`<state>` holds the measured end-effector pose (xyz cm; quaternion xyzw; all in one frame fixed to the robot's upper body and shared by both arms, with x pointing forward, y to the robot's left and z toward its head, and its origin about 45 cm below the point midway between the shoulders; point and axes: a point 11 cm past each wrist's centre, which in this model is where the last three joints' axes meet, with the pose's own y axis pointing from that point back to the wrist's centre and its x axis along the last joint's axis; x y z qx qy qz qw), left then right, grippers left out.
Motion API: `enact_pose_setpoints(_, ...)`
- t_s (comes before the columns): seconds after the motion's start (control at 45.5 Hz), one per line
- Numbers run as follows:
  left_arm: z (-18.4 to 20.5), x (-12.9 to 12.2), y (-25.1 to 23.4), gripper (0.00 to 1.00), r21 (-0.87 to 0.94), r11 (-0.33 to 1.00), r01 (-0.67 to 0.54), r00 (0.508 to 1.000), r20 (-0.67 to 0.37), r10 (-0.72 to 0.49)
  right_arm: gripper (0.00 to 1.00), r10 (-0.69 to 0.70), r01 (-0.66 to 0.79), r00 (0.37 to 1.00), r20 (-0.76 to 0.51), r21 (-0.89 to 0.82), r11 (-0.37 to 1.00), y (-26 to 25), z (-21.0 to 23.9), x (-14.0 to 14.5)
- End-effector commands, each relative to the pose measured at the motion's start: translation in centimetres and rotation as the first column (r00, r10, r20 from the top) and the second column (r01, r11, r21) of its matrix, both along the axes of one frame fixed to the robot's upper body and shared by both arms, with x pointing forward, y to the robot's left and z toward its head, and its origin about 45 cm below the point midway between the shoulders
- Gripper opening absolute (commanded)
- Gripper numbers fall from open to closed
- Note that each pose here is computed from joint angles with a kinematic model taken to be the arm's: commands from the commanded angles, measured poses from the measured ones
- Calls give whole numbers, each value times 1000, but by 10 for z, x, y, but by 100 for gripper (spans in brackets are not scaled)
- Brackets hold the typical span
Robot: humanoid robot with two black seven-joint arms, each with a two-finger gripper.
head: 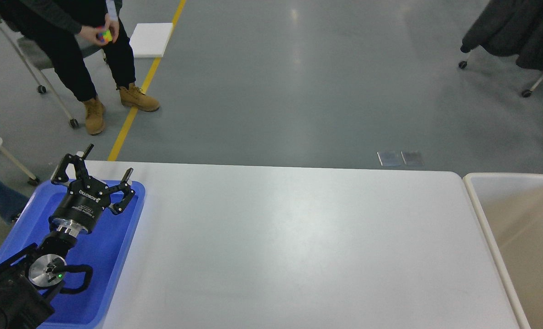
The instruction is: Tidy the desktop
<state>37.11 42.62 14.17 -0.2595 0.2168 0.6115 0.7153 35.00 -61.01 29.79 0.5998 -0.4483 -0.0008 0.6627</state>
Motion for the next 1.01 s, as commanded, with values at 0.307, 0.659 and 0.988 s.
enact_pose_setpoints(0.307,0,0,0,99,0,1000,0,1000,0,0,24,-259,265,960,107,-40,963,-49,-135,-83)
enact_pose_setpoints(0.659,0,0,0,99,0,1000,0,1000,0,0,97,-295,305,938,185,-29,952,-33,-167,-85)
enact_pose_setpoints(0.988,0,0,0,99,0,1000,1,1000,-1,-1,99,-299,307,942,149,-28,951,-32,-178,-97)
